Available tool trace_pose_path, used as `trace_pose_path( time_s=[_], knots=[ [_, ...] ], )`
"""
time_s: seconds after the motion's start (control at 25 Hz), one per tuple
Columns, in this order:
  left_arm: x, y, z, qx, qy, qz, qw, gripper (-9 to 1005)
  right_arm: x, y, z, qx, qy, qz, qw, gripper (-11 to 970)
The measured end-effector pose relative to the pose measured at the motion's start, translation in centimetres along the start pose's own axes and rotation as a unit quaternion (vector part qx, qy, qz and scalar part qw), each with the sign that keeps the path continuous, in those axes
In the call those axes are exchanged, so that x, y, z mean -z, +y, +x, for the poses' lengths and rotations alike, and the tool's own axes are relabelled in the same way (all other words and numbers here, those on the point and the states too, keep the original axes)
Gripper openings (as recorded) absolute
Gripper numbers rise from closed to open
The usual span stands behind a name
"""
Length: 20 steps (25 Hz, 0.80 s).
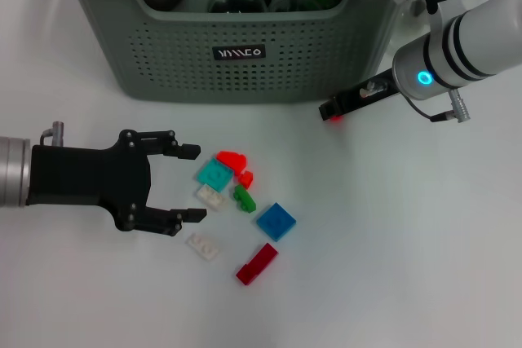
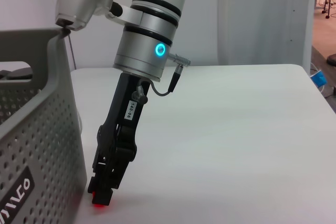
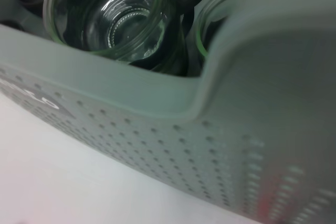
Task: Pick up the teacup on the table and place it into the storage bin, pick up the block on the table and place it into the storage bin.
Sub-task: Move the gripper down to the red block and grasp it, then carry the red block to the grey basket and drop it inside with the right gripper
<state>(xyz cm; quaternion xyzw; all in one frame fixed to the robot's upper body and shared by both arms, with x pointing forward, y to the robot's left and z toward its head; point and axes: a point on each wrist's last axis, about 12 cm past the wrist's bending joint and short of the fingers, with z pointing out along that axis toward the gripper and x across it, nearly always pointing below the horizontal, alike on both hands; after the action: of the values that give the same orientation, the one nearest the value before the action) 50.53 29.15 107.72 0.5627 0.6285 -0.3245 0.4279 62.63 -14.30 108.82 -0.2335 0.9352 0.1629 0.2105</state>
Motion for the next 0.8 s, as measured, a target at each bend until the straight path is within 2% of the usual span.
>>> trace_pose_path(
  time_s=[0.36,0.8],
  knots=[
    [0.00,0.03,-0.04,-0.002,-0.002,-0.001,1.000,833,-0.07,0.09,-0.03,0.006,0.000,0.002,1.000,321],
    [0.03,0.03,-0.07,-0.005,-0.005,-0.004,1.000,833,0.14,0.27,-0.21,0.010,-0.004,0.000,1.000,204]
  ],
)
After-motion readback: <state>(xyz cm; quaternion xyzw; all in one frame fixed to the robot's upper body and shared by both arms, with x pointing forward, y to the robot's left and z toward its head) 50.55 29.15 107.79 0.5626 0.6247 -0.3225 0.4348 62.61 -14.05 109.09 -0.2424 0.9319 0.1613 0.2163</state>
